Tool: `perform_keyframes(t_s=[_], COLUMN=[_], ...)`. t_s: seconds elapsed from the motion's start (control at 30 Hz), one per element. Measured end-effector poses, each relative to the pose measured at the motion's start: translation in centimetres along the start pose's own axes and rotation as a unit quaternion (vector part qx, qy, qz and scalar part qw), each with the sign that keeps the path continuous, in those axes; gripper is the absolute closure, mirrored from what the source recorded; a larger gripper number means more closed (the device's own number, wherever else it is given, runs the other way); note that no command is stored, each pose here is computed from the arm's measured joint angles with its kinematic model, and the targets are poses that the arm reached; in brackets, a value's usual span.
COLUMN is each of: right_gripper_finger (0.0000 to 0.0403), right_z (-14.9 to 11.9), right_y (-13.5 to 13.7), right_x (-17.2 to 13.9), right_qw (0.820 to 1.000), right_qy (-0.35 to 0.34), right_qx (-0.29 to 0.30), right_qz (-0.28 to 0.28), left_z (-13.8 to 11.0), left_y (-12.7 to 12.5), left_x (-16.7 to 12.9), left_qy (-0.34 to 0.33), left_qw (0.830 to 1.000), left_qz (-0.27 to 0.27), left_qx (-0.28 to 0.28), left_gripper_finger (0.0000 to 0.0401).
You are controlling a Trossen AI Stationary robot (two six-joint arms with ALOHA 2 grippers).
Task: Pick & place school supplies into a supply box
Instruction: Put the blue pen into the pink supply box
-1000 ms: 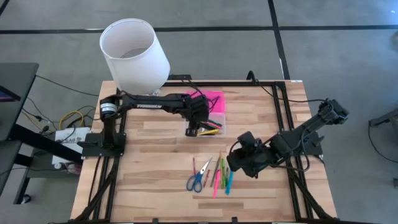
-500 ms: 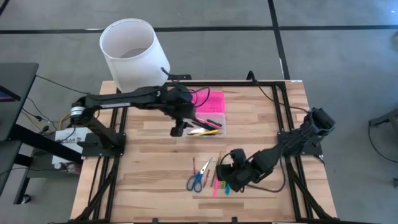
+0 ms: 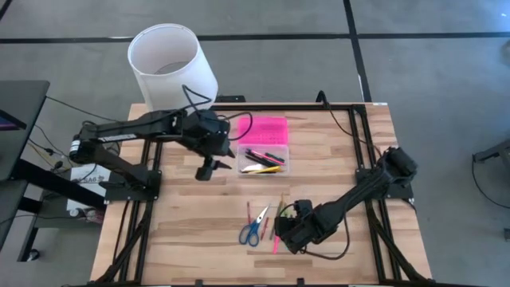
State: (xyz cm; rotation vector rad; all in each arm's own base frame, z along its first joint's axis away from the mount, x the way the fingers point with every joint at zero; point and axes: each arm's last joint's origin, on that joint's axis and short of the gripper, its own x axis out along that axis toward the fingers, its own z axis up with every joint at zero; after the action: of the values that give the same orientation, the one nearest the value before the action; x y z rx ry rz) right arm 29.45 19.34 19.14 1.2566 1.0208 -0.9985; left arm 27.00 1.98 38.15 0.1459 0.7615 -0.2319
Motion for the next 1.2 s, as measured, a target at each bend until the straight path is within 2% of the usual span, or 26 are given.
perform_keyframes(t_s=[0.4,0.63,0.73,0.8,0.87,0.93,1.0,1.2], right_gripper_finger=[0.0317,0.0317,0.0317,0.0317,0.0317,0.0317,0.0317,0.0317], right_z=[0.9,1.2,1.3,1.1,0.9,0.5,0.6,-0.1], right_y=[-1.2,-0.4,-0.6,-0.3,-0.6,-0.2,-0.6,-0.2], right_x=[0.6,1.8,2.5,2.9,3.2,3.8,4.0,5.1], right_qw=[0.997,0.998,0.996,0.997,0.996,0.997,0.995,0.996], right_qy=[-0.024,-0.022,-0.030,-0.023,-0.025,-0.009,-0.008,0.013], right_qx=[0.007,0.005,0.003,0.007,0.002,0.004,0.001,0.002], right_qz=[-0.070,-0.066,-0.084,-0.072,-0.084,-0.074,-0.095,-0.088], left_z=[-0.3,-0.3,-0.3,-0.3,-0.3,-0.3,-0.4,-0.5], left_y=[-0.8,-0.8,-0.8,-0.8,-0.8,-0.8,-0.8,-0.8], left_x=[-0.2,-0.2,-0.2,-0.2,-0.2,-0.2,-0.2,-0.2], left_qy=[0.017,0.018,0.018,0.018,0.018,0.021,0.023,0.028], left_qw=[1.000,1.000,1.000,1.000,1.000,1.000,1.000,1.000], left_qz=[-0.013,-0.013,-0.012,-0.012,-0.012,-0.013,-0.012,-0.009], left_qx=[-0.001,0.003,0.005,0.005,0.005,0.005,0.004,0.004], left_gripper_finger=[0.0232,0.0232,0.0232,0.0232,0.0232,0.0232,0.0232,0.0232])
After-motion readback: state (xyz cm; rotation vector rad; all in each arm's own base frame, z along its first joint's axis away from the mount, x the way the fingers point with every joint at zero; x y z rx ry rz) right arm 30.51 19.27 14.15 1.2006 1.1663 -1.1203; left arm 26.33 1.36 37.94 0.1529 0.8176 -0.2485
